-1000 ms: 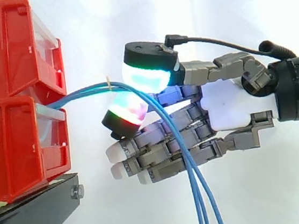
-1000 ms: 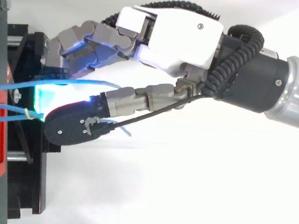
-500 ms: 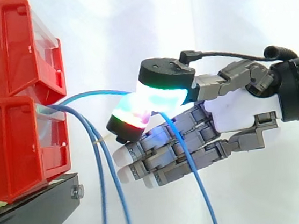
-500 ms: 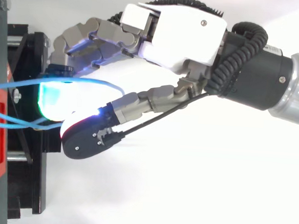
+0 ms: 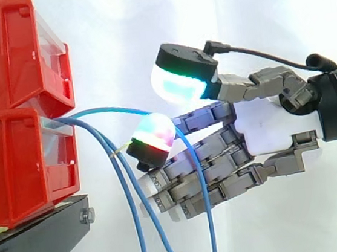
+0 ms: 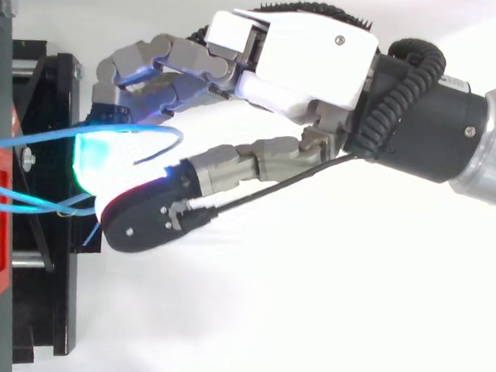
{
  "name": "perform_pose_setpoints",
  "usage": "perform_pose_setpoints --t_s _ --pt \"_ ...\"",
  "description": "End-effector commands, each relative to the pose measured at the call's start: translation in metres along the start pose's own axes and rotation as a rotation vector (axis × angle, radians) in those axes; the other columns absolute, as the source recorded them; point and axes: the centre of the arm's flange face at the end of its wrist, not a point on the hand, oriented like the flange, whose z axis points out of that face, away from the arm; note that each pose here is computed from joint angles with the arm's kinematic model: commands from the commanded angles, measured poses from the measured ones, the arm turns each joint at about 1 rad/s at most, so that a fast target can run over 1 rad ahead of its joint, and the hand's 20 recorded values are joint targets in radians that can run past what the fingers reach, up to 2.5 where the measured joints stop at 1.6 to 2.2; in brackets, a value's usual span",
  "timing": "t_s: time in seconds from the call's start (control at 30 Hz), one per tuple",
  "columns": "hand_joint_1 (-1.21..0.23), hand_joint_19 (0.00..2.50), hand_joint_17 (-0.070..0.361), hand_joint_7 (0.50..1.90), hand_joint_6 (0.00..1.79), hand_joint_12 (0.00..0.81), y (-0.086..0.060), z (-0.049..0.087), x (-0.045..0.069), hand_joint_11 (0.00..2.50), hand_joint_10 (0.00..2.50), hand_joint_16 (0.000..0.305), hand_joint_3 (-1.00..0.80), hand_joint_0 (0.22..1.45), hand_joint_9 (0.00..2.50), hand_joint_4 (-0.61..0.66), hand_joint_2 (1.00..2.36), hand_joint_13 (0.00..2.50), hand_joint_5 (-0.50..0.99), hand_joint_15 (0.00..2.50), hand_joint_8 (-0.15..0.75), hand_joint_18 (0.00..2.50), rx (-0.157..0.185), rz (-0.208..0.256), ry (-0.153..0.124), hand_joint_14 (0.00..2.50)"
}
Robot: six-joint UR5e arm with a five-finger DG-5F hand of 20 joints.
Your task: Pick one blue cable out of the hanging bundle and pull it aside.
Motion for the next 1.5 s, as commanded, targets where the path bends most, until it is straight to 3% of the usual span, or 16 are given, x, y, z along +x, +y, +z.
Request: perform_pose_setpoints --t_s 0.0,0.03,0.17,0.4,0.5,0.63,0.77,0.9,1.03,1.13,1.23,1.27,1.47 --pt "-0.58 0.01 0.081 1.27 0.53 0.317 -0.001 0.000 -0.001 0.12 0.01 0.036 -0.50 0.43 0.76 0.20 1.00 0.50 -0.06 0.07 0.265 0.30 0.002 -0.001 0.000 0.00" --pt "-0.55 0.02 0.080 1.32 0.50 0.317 -0.002 0.001 -0.003 0.12 0.00 0.036 -0.50 0.44 0.76 0.20 1.00 0.50 -0.05 0.07 0.264 0.29 0.001 -0.011 -0.008 0.00" --pt "-0.53 0.03 0.078 1.30 0.50 0.309 0.000 0.001 0.002 0.12 0.00 0.035 -0.50 0.46 0.75 0.20 1.00 0.49 -0.06 0.07 0.259 0.28 -0.008 -0.022 -0.003 0.00" --pt "-0.66 0.03 0.064 1.37 0.50 0.281 -0.011 0.002 0.005 0.14 0.00 0.029 -0.48 0.55 0.74 0.14 1.00 0.48 -0.06 0.08 0.236 0.26 -0.036 -0.051 -0.008 0.00" --pt "-0.74 0.02 0.062 1.07 0.79 0.279 -0.017 0.003 0.009 0.20 0.01 0.028 -0.36 0.59 0.73 0.08 1.01 0.48 -0.14 0.08 0.231 0.27 -0.068 -0.052 -0.018 0.00" --pt "-0.81 0.02 0.063 1.11 0.90 0.281 -0.024 0.001 0.013 0.25 0.01 0.028 -0.23 0.64 0.71 -0.01 1.02 0.49 -0.18 0.09 0.229 0.28 -0.080 -0.052 -0.015 0.00" --pt "-0.83 0.01 0.062 1.08 0.93 0.282 -0.026 0.001 0.015 0.25 0.01 0.028 -0.20 0.66 0.70 -0.07 1.02 0.50 -0.19 0.09 0.224 0.30 -0.076 -0.054 -0.013 0.00" --pt "-0.82 0.02 0.063 0.94 0.92 0.280 -0.026 0.001 0.015 0.24 0.01 0.028 -0.33 0.65 0.70 0.00 1.01 0.50 -0.18 0.09 0.220 0.30 -0.074 -0.054 -0.013 0.00" --pt "-0.75 0.04 0.065 0.99 0.86 0.284 -0.027 0.000 0.015 0.23 0.01 0.029 -0.46 0.59 0.73 0.08 1.00 0.50 -0.15 0.10 0.226 0.30 -0.072 -0.051 -0.013 0.00" --pt "-0.63 0.06 0.067 1.02 0.82 0.290 -0.031 0.001 0.015 0.22 0.01 0.030 -0.49 0.55 0.76 0.10 1.00 0.50 -0.13 0.10 0.237 0.29 -0.066 -0.052 -0.012 0.00" --pt "-0.60 0.07 0.067 1.07 0.80 0.291 -0.034 0.001 0.015 0.22 0.01 0.030 -0.48 0.56 0.80 0.10 1.00 0.50 -0.12 0.10 0.241 0.29 -0.059 -0.042 -0.008 0.00" --pt "-0.59 0.07 0.066 1.07 0.80 0.288 -0.040 0.003 0.015 0.22 0.01 0.029 -0.46 0.57 0.80 0.09 1.00 0.50 -0.12 0.11 0.237 0.29 -0.051 -0.032 -0.008 0.00" --pt "-0.69 0.08 0.066 1.05 0.84 0.291 -0.042 0.002 0.012 0.24 0.01 0.029 -0.36 0.59 0.77 0.07 1.01 0.50 -0.15 0.11 0.237 0.30 -0.041 -0.002 -0.009 0.00"
